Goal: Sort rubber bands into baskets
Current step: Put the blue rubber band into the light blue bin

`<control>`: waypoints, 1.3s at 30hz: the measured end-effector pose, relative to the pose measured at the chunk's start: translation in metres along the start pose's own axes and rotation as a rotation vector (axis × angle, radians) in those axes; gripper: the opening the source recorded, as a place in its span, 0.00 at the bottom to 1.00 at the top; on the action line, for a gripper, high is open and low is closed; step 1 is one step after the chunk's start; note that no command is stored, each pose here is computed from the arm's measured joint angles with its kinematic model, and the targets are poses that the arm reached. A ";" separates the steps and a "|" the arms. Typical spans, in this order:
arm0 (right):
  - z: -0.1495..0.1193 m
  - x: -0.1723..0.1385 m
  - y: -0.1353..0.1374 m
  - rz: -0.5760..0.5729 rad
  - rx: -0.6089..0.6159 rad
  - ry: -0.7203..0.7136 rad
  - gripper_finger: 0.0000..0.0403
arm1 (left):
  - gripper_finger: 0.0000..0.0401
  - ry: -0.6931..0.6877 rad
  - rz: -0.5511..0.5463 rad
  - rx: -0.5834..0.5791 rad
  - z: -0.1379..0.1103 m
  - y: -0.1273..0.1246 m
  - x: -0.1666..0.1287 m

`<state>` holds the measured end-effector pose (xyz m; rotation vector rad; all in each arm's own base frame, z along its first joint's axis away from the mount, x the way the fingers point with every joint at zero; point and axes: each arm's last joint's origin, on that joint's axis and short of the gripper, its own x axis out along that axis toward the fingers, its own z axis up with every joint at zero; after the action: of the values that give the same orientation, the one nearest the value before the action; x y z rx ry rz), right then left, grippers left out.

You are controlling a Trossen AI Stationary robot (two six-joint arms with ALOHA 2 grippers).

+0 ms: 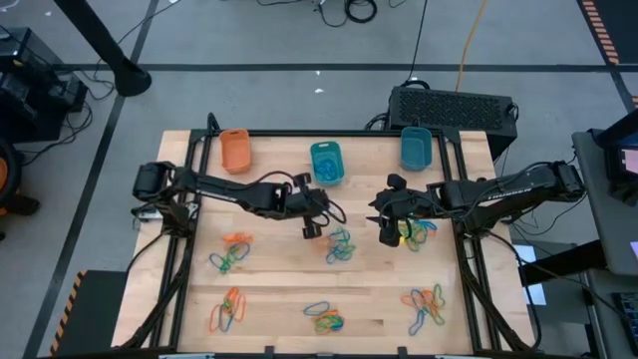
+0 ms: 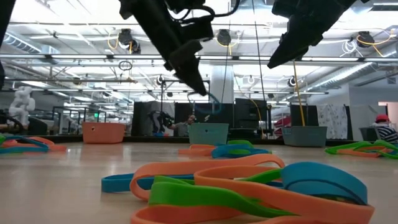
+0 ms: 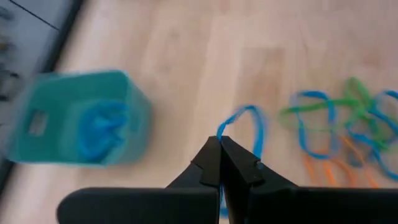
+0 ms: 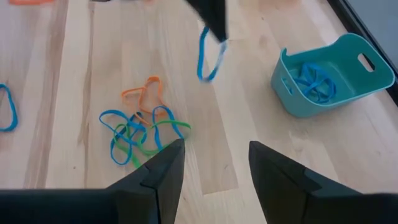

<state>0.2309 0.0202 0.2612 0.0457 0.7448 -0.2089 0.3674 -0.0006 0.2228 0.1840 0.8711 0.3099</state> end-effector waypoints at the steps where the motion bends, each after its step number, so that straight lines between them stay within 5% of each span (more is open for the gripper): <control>1: 0.000 0.000 0.000 0.000 0.001 -0.003 0.42 | 0.01 0.002 0.043 0.012 0.000 0.003 0.000; 6: 0.001 0.000 0.000 0.001 0.004 -0.008 0.42 | 0.00 0.003 0.174 -0.007 0.001 0.044 0.011; 14: 0.002 0.000 0.000 -0.007 -0.054 -0.016 0.42 | 0.00 -0.015 0.162 -0.212 -0.012 0.129 0.029; 18: 0.007 0.002 -0.002 -0.096 -0.096 -0.073 0.42 | 0.00 -0.066 0.081 -0.299 -0.017 0.152 0.041; 29: 0.011 0.003 -0.012 -0.370 -0.087 -0.118 0.42 | 0.00 -0.082 0.018 -0.397 -0.025 0.160 0.061; 39: 0.010 0.004 -0.012 -0.368 -0.087 -0.115 0.42 | 0.07 -0.090 0.026 -0.368 -0.024 0.161 0.061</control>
<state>0.2379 0.0064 0.2669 -0.1864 0.6424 -0.5250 0.3546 0.1720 0.2097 -0.1322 0.7089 0.4762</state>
